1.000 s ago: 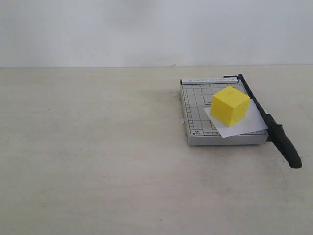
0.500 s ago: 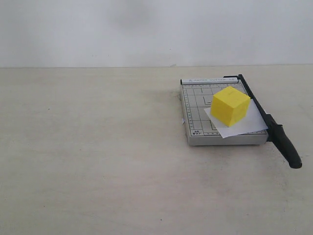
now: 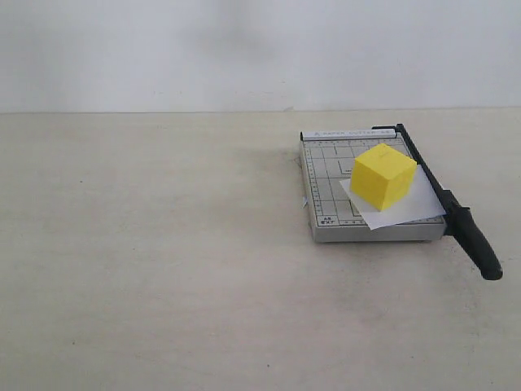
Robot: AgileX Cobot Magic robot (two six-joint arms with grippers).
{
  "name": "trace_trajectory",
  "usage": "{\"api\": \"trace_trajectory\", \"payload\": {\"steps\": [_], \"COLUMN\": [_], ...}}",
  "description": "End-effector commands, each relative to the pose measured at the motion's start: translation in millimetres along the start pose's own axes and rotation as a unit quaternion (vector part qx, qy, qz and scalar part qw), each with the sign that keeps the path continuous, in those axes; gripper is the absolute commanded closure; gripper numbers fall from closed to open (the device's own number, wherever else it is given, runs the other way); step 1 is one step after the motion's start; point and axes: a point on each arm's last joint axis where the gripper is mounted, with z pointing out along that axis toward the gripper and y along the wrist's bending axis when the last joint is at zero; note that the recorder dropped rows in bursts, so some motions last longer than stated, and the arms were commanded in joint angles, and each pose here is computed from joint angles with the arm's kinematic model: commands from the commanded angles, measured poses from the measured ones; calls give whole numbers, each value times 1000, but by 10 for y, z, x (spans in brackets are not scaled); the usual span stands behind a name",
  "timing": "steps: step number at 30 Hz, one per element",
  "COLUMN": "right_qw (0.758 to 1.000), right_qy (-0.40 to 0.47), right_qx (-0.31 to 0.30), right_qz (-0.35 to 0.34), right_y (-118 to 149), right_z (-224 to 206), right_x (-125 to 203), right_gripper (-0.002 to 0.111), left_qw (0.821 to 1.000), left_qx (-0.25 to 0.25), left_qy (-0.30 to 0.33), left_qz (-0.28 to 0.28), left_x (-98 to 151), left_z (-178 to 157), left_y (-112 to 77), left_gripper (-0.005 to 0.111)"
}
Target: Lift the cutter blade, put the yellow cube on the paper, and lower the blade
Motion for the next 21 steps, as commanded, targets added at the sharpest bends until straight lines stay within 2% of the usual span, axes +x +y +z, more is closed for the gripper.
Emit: {"api": "trace_trajectory", "payload": {"steps": [1, 7, 21], "right_qw": [998, 996, 996], "right_qy": [20, 13, 8], "right_qx": [62, 89, 89], "right_qz": [-8, -4, -1], "right_y": [-143, -251, -252], "right_z": [38, 112, 115], "right_x": [156, 368, 366], "right_gripper": [96, 96, 96], "left_qw": [1000, 1000, 1000], "left_qx": [-1, -1, -1], "left_qy": [1, 1, 1], "left_qz": [-7, -7, -7], "left_x": [12, 12, 12], "left_z": [-1, -1, -1], "left_y": [-2, -2, -2], "left_gripper": [102, 102, 102]}}
